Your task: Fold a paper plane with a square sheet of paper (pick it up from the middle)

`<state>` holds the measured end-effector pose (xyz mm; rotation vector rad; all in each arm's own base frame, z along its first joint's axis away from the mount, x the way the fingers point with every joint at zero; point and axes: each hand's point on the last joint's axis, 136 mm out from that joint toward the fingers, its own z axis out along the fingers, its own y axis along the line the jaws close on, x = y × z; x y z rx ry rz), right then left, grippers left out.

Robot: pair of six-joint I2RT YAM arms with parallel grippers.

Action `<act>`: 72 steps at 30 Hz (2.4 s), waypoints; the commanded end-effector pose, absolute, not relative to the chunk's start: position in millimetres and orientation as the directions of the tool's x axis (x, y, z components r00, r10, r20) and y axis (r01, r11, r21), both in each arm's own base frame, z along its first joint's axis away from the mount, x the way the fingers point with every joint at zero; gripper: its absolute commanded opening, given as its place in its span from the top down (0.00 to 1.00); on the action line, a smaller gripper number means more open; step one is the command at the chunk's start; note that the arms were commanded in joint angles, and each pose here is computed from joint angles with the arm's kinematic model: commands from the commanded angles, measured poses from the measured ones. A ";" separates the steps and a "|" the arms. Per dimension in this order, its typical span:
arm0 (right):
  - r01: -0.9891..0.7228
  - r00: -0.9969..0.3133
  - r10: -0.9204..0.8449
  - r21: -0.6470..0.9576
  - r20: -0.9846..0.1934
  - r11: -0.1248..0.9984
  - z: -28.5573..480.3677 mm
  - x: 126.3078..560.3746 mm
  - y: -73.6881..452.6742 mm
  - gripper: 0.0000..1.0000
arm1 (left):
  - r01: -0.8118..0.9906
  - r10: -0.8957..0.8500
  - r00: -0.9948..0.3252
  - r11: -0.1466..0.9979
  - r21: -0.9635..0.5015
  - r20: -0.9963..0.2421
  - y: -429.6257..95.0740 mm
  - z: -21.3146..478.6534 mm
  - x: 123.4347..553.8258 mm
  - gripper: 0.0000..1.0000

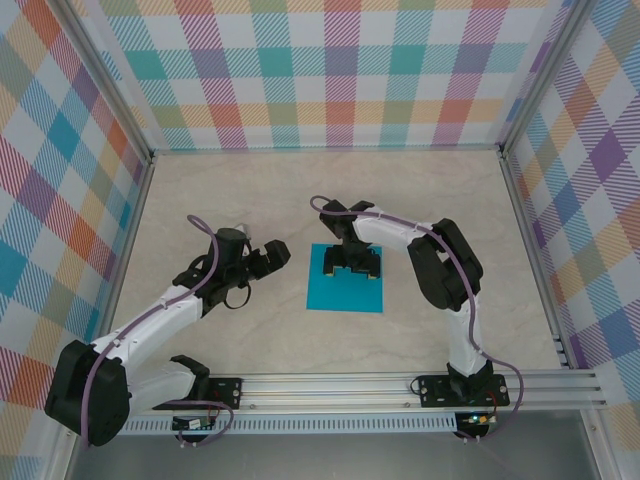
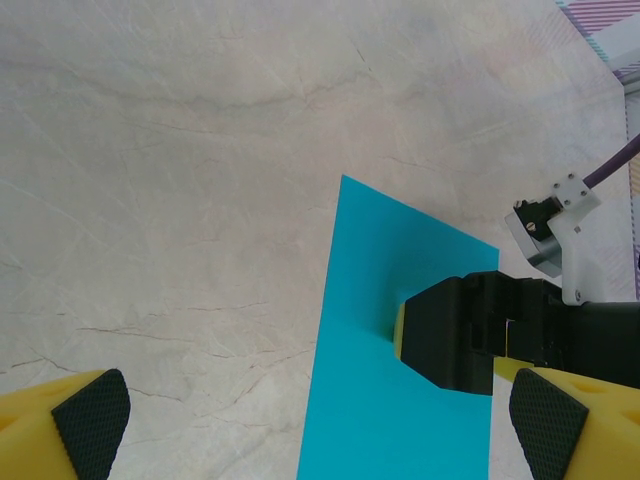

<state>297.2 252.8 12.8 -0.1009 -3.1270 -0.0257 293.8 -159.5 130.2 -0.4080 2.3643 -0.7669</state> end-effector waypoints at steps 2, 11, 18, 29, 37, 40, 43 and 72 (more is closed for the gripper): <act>0.043 -0.990 0.053 -0.075 0.134 0.996 -26.2 270.6 239.0 0.05 | -0.107 -0.450 -0.769 0.790 -0.604 -0.453 -155.7 126.4 292.8 0.00; 0.028 -0.992 0.038 -0.083 0.119 0.996 -20.0 278.1 242.0 0.10 | -0.109 -0.453 -0.768 0.789 -0.604 -0.453 -155.1 126.9 293.1 0.00; 0.015 -0.994 0.024 -0.082 0.110 0.997 -14.7 283.0 244.5 0.13 | -0.109 -0.451 -0.770 0.790 -0.603 -0.452 -155.4 126.9 293.2 0.00; 0.015 -1.000 0.015 0.001 0.022 1.000 30.8 299.2 258.9 0.01 | -0.107 -0.448 -0.775 0.789 -0.606 -0.447 -157.3 128.4 294.0 0.00; 0.018 -0.999 0.017 0.029 0.034 0.999 25.4 294.9 271.2 0.00 | -0.106 -0.446 -0.778 0.787 -0.608 -0.443 -158.0 128.9 293.1 0.00; 0.017 -0.999 0.017 0.018 0.037 1.000 21.3 292.3 272.4 0.00 | -0.106 -0.446 -0.778 0.787 -0.608 -0.443 -158.0 128.4 293.2 0.00; 0.016 -1.000 0.016 -0.003 0.018 1.000 19.0 291.6 269.5 0.00 | -0.110 -0.445 -0.781 0.789 -0.605 -0.439 -157.7 126.9 292.5 0.00; -0.044 -0.998 -0.034 0.169 -0.057 0.985 56.6 301.6 288.2 0.60 | -0.142 -0.467 -0.779 0.782 -0.607 -0.419 -150.9 127.4 285.9 0.00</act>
